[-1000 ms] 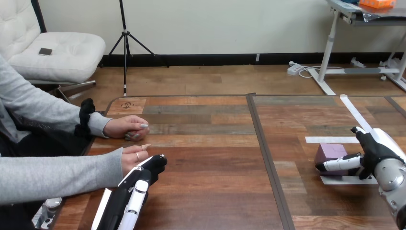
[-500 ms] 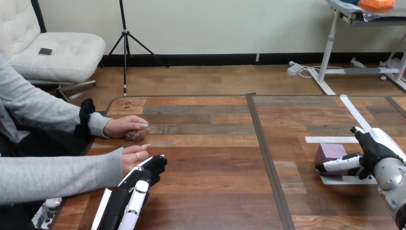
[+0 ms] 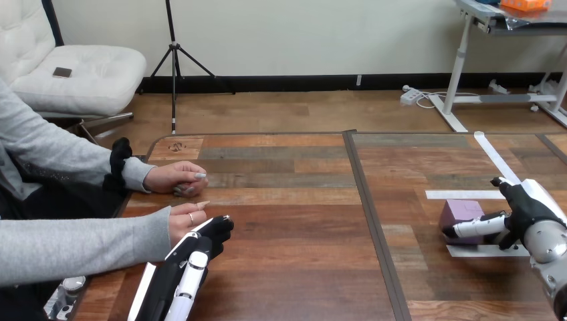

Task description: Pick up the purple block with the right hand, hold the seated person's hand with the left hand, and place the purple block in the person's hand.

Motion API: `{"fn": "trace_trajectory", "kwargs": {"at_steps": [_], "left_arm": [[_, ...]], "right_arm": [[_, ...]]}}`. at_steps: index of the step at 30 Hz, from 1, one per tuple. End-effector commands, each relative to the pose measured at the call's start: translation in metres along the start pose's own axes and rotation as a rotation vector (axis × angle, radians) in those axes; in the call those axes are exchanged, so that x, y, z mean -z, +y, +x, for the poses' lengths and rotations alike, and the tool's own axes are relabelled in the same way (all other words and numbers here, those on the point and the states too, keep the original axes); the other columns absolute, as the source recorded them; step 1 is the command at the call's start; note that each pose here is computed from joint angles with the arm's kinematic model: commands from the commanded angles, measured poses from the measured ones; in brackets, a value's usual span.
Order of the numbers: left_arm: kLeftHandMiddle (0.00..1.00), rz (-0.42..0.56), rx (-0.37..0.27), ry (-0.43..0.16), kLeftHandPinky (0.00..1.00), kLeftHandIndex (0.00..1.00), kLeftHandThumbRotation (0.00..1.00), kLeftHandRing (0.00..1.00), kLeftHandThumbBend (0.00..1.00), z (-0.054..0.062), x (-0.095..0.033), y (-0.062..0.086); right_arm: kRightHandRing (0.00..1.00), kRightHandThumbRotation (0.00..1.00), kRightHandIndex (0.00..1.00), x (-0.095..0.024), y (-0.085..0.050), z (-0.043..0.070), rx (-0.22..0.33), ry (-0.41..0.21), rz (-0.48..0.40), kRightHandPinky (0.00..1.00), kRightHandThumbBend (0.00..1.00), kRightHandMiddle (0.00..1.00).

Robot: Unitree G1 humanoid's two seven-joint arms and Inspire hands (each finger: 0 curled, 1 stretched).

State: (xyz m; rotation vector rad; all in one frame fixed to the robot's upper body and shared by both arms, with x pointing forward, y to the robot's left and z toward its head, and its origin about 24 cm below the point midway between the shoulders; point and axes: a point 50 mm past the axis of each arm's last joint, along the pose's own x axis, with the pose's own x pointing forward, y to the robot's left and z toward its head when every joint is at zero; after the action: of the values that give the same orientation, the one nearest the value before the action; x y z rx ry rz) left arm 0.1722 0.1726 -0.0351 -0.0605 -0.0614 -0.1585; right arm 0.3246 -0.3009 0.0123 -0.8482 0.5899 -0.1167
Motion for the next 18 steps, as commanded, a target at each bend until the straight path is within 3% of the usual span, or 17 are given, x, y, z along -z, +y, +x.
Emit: {"fn": "trace_trajectory", "kwargs": {"at_steps": [1, 10, 18], "left_arm": [[0.83, 0.012, 0.016, -0.091, 0.89, 0.78, 0.87, 0.87, 0.34, 0.0190, -0.0134, -0.0012], [0.82, 0.025, 0.020, -0.091, 0.88, 0.77, 0.88, 0.86, 0.30, 0.0183, -0.0137, -0.0005], [0.82, 0.020, 0.020, -0.086, 0.88, 0.77, 0.88, 0.86, 0.32, 0.0181, -0.0138, -0.0006]], "right_arm": [[0.92, 0.12, 0.93, -0.0377, 0.0146, 0.0018, -0.052, -0.132, -0.023, 0.74, 1.00, 0.97], [0.90, 0.12, 0.90, -0.0420, 0.0156, 0.0018, -0.067, -0.149, -0.055, 0.76, 1.00, 0.94], [0.83, 0.11, 0.88, -0.0447, 0.0186, 0.0017, -0.065, -0.153, -0.046, 0.68, 1.00, 0.89]]}}
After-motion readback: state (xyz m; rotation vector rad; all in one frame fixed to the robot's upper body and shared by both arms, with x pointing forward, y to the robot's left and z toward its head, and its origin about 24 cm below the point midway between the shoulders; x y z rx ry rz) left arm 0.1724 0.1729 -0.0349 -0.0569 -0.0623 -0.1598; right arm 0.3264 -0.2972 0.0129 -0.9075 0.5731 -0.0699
